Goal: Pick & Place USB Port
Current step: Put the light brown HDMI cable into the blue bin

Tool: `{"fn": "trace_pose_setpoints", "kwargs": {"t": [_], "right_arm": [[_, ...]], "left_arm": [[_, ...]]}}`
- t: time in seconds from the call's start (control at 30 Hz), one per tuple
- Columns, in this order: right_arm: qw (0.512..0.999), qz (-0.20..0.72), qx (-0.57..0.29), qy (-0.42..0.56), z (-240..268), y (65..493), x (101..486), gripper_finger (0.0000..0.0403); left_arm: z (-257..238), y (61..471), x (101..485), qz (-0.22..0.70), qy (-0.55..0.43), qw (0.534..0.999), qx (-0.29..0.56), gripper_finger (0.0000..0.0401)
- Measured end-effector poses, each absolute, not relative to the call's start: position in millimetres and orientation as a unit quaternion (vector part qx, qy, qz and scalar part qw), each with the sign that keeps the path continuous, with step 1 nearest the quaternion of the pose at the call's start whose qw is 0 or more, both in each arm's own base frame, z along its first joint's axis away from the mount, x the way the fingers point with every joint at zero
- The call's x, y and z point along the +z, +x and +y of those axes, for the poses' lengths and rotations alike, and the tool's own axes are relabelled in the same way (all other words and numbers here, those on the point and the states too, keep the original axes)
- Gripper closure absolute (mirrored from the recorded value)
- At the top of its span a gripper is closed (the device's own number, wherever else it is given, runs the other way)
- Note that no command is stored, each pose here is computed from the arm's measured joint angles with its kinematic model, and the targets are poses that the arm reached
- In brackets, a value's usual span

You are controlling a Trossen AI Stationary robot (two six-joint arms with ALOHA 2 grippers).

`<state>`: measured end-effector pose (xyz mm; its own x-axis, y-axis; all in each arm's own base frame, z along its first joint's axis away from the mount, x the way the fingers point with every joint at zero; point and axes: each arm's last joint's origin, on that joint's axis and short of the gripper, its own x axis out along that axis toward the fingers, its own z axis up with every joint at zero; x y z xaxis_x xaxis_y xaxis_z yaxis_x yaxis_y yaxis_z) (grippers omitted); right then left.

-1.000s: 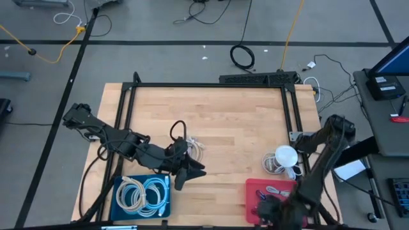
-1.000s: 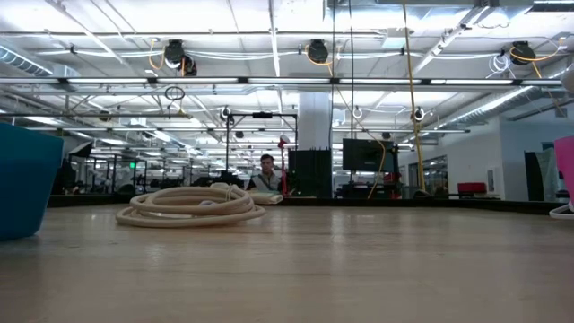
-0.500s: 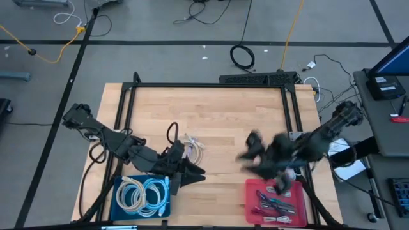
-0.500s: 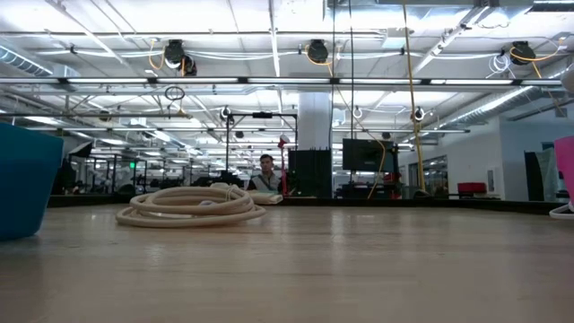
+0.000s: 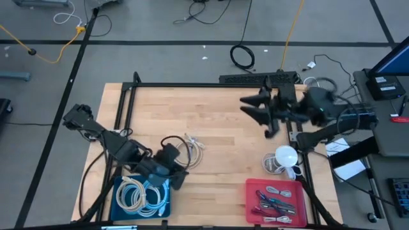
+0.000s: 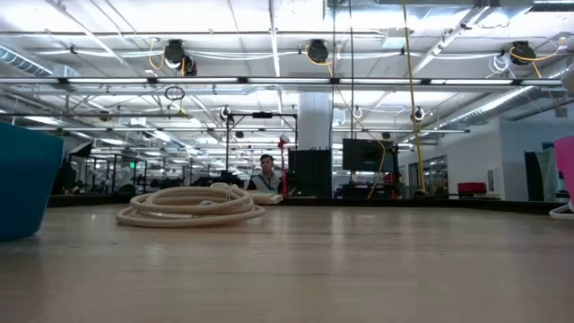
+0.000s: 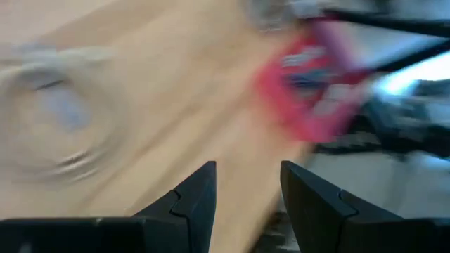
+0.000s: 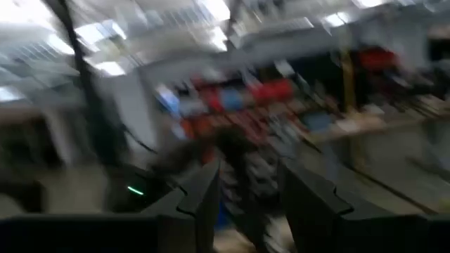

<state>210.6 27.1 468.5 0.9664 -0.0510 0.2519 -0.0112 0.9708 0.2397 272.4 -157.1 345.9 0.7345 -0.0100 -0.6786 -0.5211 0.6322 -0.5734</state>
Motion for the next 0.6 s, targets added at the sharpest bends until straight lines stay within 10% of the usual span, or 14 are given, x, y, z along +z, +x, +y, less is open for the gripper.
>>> {"fn": "trace_pose_setpoints", "kwargs": {"t": [0.33,0.6], "right_arm": [[0.985,0.128,-0.087,0.071,-4.8,210.3,418.4,0.0271],[0.970,0.216,-0.075,0.088,5.7,207.7,401.1,0.0271]], "left_arm": [[-98.9,250.7,315.5,0.426,-0.358,0.708,0.435,0.0240],[-44.7,267.1,259.5,0.534,-0.393,0.624,0.413,0.0240]]}}
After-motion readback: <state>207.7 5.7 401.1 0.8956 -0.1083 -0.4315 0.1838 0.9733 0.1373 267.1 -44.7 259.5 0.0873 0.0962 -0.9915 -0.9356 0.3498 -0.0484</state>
